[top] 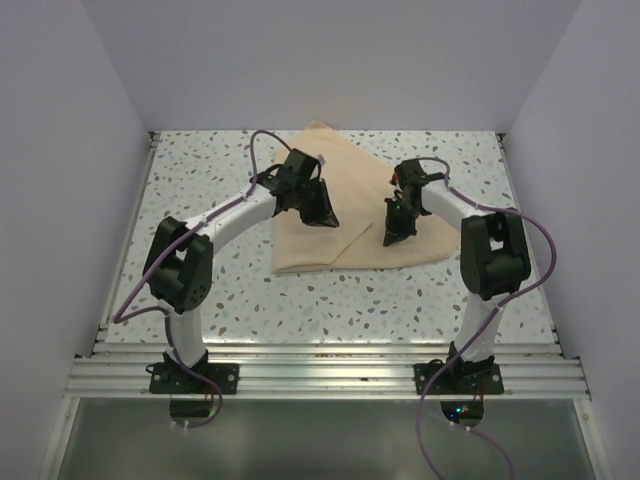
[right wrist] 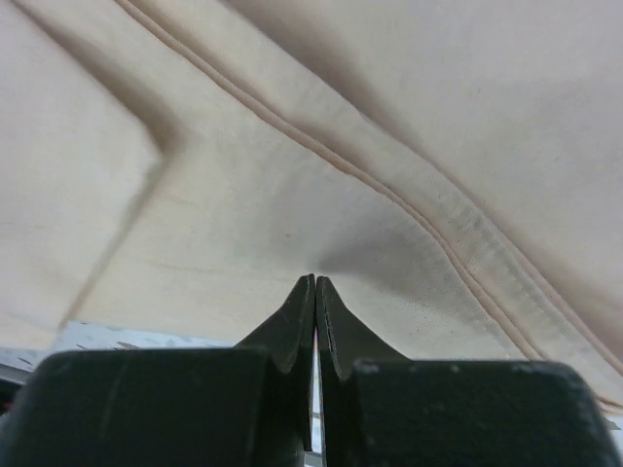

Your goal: Prepare the surgical pack

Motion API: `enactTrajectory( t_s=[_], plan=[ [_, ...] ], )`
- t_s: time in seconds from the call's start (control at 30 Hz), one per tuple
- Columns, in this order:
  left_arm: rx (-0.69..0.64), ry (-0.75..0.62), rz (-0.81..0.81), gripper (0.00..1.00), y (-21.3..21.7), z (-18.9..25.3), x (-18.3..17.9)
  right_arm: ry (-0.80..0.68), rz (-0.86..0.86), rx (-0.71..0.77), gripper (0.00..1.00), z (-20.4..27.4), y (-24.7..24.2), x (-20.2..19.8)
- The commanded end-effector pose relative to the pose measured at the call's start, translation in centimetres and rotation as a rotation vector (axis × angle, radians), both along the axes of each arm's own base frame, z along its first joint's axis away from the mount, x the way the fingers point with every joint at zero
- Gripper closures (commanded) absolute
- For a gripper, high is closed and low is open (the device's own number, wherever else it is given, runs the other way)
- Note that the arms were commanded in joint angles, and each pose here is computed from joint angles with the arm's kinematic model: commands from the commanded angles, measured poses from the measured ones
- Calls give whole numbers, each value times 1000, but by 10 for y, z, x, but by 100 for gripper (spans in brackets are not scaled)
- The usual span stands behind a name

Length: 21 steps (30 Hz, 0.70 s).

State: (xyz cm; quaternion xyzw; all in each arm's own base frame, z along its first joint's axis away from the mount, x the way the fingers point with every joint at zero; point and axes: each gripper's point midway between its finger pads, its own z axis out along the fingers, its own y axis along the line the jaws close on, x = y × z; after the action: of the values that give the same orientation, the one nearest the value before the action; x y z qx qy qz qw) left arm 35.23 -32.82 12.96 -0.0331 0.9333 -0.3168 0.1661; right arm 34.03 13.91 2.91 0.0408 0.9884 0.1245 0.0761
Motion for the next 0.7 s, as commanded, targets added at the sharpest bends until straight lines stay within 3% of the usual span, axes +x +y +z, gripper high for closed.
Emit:
enactTrajectory(
  t_s=[0.0,0.13,0.23,0.57,0.67],
  plan=[
    [2,-58,-14,89,8,10,21,-148,-6,-9,100,40,3,42],
    [30,-72,-38,89,17,6,27,-199,-27,-10,100,53,9,72],
    [46,-90,-65,89,20,5,25,-173,-34,-28,100,36,13,82],
    [1,-170,-93,87,18,35,27,-51,-13,-96,100,-34,27,74],
    [3,-167,-90,86,22,35,30,-64,-13,-115,100,-28,25,82]
  ],
)
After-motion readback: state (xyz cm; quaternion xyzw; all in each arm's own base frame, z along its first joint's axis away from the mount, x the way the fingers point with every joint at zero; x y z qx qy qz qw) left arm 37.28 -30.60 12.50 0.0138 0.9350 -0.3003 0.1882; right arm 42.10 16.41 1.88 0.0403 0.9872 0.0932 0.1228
